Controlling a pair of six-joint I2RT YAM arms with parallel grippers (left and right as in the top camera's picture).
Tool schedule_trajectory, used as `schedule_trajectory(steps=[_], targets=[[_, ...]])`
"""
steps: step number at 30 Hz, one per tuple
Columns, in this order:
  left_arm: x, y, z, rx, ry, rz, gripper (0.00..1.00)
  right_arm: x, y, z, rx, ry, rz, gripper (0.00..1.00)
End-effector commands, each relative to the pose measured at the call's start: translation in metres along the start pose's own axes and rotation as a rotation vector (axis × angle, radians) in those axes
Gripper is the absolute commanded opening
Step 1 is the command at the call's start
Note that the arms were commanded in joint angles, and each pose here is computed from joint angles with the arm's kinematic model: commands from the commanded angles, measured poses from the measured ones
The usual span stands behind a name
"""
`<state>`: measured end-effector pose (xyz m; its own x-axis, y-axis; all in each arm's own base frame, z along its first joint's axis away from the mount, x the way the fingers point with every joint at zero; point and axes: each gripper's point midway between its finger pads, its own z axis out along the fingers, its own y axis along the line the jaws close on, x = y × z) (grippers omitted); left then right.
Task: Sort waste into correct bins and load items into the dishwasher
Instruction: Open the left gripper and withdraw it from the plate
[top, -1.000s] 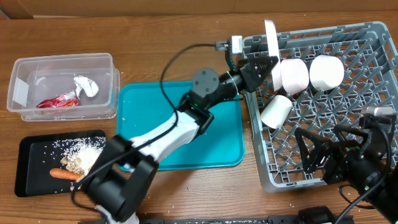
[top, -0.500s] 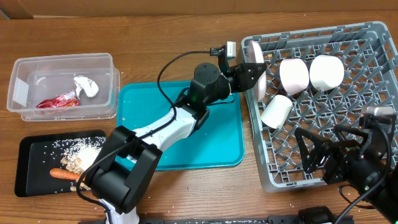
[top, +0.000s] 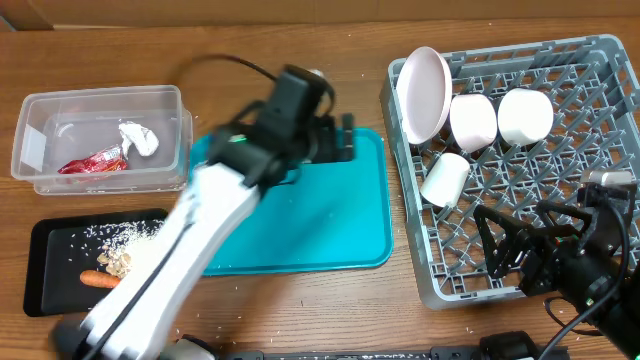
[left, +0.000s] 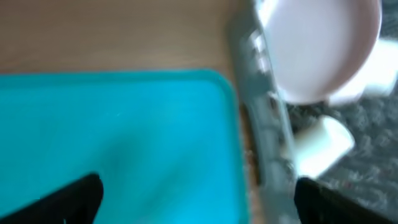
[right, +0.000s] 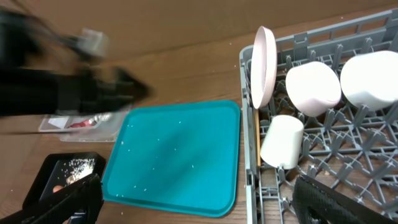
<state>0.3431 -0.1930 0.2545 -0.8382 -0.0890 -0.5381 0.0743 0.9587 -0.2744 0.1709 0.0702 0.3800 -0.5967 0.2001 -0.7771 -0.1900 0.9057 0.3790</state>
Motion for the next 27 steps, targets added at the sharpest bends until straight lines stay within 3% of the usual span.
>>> schedule_trajectory(steps=[1, 4, 9, 20, 23, 27], targets=[[-0.032, 0.065, -0.091, -0.352, -0.223, 0.099, 1.0, -0.002, 0.001, 0.0, -0.002, -0.006, -0.004, 1.0], [-0.014, 0.097, -0.133, -0.477, -0.22, 0.114, 1.0, -0.002, 0.001, 0.0, -0.002, -0.006, -0.003, 1.0], [0.003, 0.105, -0.159, -0.46, -0.218, 0.112, 1.0, -0.002, 0.001, 0.0, -0.002, -0.006, -0.003, 1.0], [0.003, 0.104, -0.156, -0.462, -0.213, 0.114, 1.0, 0.014, -0.004, -0.015, 0.011, -0.034, -0.02, 1.0], [0.002, 0.104, -0.153, -0.466, -0.206, 0.116, 1.0, 0.0, -0.02, -0.018, 0.082, -0.197, -0.052, 1.0], [0.002, 0.104, -0.15, -0.471, -0.197, 0.119, 1.0, -0.021, -0.024, -0.005, 0.038, -0.482, -0.127, 1.0]])
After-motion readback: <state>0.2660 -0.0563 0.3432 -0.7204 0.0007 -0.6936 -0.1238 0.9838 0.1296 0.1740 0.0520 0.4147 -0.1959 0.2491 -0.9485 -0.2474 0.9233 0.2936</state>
